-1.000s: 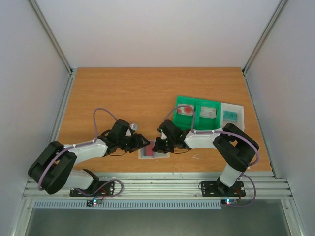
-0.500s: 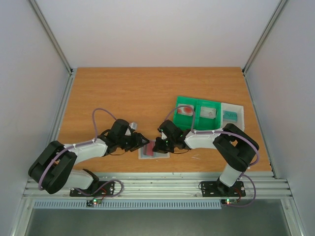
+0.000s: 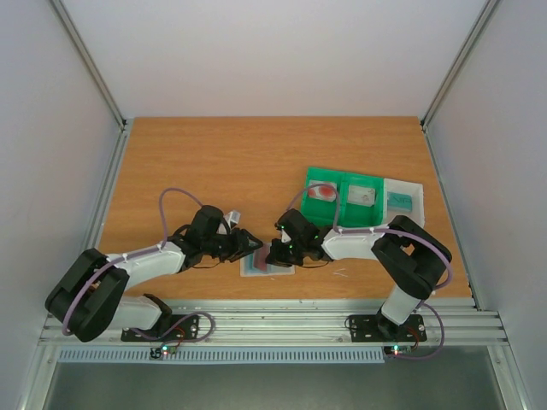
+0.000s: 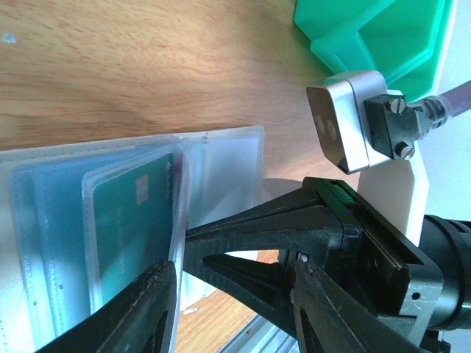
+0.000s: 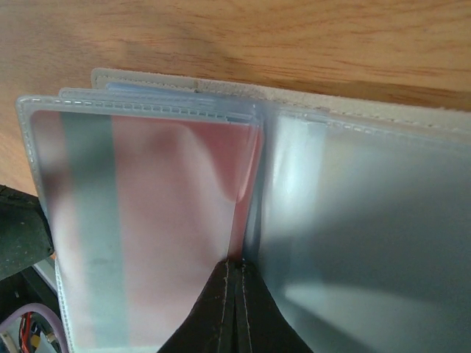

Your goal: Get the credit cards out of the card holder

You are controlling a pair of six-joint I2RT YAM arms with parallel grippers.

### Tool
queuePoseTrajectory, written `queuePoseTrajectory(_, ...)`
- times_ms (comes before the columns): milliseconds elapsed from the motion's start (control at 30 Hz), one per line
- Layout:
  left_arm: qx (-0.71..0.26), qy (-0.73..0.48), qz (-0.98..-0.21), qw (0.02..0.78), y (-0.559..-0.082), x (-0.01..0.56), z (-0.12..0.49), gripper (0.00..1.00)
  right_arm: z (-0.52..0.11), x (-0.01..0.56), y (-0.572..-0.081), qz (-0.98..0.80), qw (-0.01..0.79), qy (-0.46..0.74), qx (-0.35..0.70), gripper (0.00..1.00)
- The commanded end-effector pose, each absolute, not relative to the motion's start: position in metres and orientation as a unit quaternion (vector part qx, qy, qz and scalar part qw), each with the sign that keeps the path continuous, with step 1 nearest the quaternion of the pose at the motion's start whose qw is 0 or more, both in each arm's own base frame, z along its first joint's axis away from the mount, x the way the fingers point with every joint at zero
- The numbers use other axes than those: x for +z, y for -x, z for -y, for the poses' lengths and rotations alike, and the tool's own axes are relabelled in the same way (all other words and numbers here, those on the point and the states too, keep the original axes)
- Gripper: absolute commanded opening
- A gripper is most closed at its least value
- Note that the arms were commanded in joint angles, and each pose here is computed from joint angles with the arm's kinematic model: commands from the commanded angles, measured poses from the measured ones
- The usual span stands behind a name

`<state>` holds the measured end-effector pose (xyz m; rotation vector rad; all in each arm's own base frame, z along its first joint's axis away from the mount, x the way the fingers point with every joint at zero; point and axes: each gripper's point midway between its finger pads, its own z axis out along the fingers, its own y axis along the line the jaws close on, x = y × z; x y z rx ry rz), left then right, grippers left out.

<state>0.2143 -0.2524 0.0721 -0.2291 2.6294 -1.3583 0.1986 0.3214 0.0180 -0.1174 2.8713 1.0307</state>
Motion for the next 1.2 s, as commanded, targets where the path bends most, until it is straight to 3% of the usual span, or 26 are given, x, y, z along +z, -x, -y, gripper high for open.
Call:
queuePoseTrajectory(0,-0.491,0.057,-0.865,0.086,-0.214,0.089,0.265,0.44,-0.299,-0.007,-0.185,-0.958,0.029,0.024,0.284,0.01)
queuePoseTrajectory(667,-0.51,0.062,-0.855,0.07,-0.216,0.084,0.275,0.44,-0.305,0.011,-0.19,-0.944,0.061,0.03,0.322,0.02)
queuePoseTrajectory(1167,-0.525,0.057,-0.847,0.061,-0.219,0.087,0.287,0.44,-0.303,0.037,-0.2,-0.93,0.11,0.03,0.349,0.1)
